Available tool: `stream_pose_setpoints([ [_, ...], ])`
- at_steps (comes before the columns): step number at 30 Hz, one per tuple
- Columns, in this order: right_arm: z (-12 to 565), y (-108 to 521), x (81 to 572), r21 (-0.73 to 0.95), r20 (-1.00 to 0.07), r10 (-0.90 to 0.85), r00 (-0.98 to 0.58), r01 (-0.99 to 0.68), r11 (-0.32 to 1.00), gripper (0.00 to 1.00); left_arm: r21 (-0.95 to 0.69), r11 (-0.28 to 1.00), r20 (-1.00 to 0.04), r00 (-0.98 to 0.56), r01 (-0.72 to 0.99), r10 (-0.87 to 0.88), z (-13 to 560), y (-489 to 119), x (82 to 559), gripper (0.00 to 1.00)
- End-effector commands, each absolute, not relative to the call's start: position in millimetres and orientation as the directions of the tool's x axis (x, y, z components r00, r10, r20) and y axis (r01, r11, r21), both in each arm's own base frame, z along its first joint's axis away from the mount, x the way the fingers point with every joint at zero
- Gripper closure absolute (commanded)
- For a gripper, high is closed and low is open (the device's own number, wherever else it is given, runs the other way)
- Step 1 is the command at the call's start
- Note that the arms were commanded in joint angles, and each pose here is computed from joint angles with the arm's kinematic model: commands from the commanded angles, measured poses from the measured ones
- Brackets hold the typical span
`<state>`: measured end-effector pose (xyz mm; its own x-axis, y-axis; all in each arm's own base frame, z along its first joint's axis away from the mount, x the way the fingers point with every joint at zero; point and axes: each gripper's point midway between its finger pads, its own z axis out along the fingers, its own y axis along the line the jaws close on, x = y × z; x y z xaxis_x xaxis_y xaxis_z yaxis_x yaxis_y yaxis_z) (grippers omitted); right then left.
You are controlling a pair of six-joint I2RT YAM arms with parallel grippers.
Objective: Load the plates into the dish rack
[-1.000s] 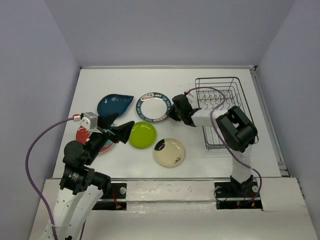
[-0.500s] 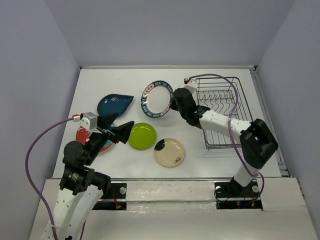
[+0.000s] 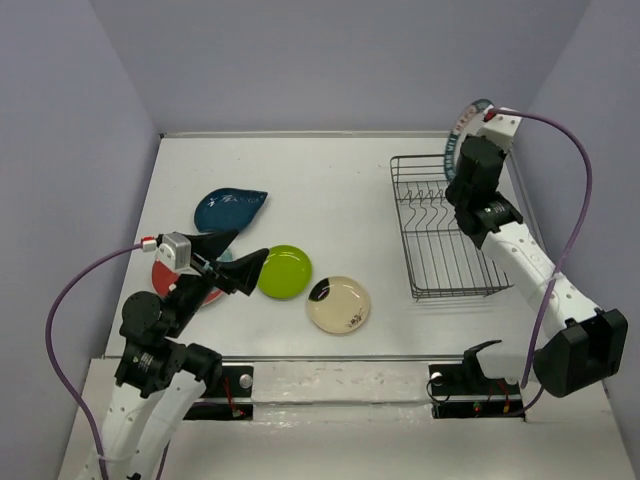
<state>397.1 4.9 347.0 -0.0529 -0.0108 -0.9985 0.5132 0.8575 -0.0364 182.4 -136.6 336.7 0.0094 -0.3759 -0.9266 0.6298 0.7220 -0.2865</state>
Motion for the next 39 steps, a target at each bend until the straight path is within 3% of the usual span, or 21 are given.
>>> stream_pose_setpoints([
  [1,365.1,-51.9,378.8,-0.163,-0.987,-0.129,-0.1,0.636,0.754,0.93,-0.239,0.699,-0.91,0.097,0.674,-0.404,368.6,-134.6,164.4,0.01],
  [9,352.6,-65.3,380.0,-0.313,-0.949,-0.213,-0.232,0.626,0.714,0.93,-0.236,0.672,-0.905,0.094,0.702,-0.416,371.3,-138.3,154.7,0.01],
  [21,290.9,-81.4,384.0,-0.368,-0.919,-0.188,-0.346,0.584,0.724,0.93,-0.228,0.648,-0.89,0.114,0.726,-0.441,378.6,-135.6,138.6,0.01],
  [34,237.3,-68.6,386.8,-0.339,-0.902,-0.112,-0.417,0.523,0.782,0.93,-0.229,0.649,-0.889,0.116,0.726,-0.443,379.0,-135.3,138.4,0.01],
  [39,252.2,-70.9,381.7,-0.322,-0.917,-0.116,-0.381,0.54,0.778,0.93,-0.232,0.649,-0.894,0.104,0.725,-0.436,376.7,-137.6,141.5,0.01],
])
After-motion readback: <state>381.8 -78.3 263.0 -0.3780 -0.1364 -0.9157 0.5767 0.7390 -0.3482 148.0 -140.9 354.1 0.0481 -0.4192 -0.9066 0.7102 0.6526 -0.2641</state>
